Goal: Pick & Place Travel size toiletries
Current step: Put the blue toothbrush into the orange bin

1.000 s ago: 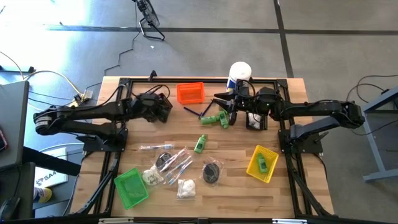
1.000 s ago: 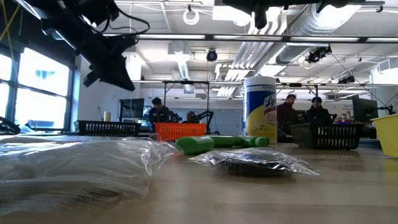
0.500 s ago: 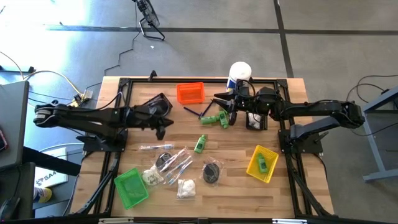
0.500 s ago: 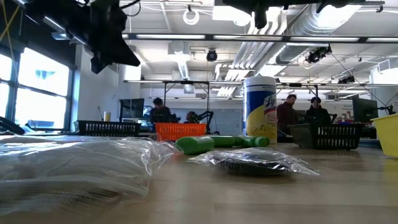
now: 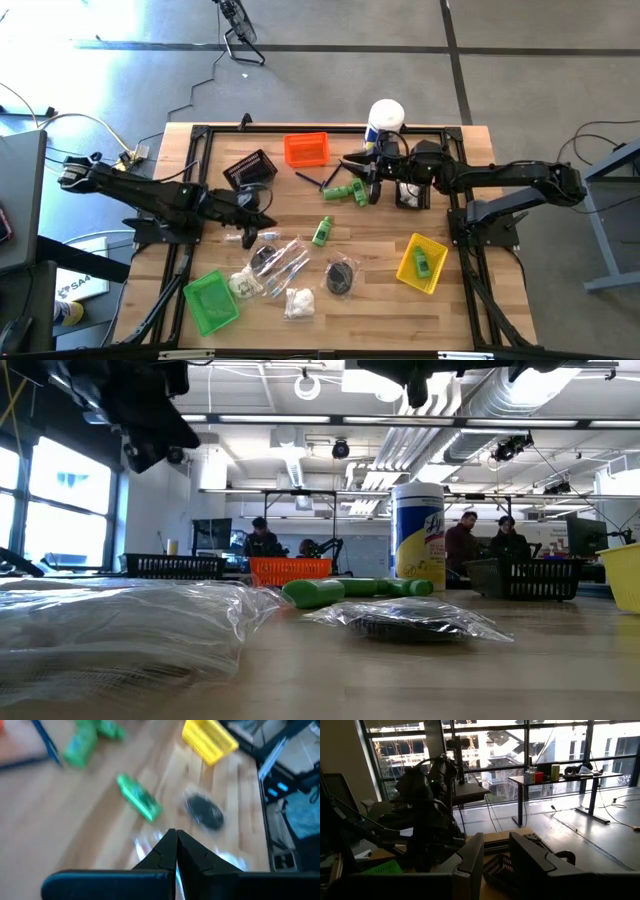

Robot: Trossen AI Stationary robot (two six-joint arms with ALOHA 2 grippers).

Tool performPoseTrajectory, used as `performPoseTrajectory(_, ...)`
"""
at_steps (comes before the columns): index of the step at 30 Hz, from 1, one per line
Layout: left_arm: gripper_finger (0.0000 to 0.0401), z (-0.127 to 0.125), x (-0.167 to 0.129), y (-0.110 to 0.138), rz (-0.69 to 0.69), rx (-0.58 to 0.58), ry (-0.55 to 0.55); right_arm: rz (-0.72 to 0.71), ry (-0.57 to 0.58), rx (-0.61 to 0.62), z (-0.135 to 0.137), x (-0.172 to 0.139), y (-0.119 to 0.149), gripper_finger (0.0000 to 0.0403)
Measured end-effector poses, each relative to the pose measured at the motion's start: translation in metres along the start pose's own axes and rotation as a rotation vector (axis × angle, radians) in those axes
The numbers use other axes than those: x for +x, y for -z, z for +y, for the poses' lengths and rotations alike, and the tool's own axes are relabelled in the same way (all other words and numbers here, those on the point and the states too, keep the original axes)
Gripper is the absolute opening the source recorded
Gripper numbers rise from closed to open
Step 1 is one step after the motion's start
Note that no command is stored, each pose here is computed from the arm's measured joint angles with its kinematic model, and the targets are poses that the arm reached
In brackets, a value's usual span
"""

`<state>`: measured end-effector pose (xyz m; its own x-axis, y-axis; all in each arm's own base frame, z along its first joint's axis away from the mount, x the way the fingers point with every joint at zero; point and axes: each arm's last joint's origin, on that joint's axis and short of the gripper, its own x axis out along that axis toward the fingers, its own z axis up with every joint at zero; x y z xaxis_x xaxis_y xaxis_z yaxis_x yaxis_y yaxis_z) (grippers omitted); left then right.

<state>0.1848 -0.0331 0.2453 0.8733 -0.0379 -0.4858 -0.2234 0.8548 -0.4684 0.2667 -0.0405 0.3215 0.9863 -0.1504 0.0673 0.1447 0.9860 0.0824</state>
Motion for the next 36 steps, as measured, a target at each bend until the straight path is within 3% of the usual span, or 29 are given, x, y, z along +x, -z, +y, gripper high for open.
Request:
performPoseTrajectory(9, 0.0001, -0.012, -0.005, 0.029, 0.188, -0.093, -0.016, 0.029, -0.009, 0.000, 0.000, 0.000, 0.003, 0.0085)
performPoseTrajectory(17, 0.0000, -0.003, -0.011, 0.048, 0.344, -0.108, -0.150, 0.029, 0.001, 0.000, 0.000, 0.000, 0.003, 0.0085)
performPoseTrajectory(27, 0.0000, 0.010, -0.011, 0.061, 0.495, -0.001, -0.306, 0.028, 0.002, 0.046, 0.000, 0.000, 0.003, 0.0085)
performPoseTrajectory(36, 0.0013, 0.012, -0.014, 0.063, 0.543, 0.071, -0.312, 0.027, 0.003, 0.047, 0.000, 0.000, 0.003, 0.0085)
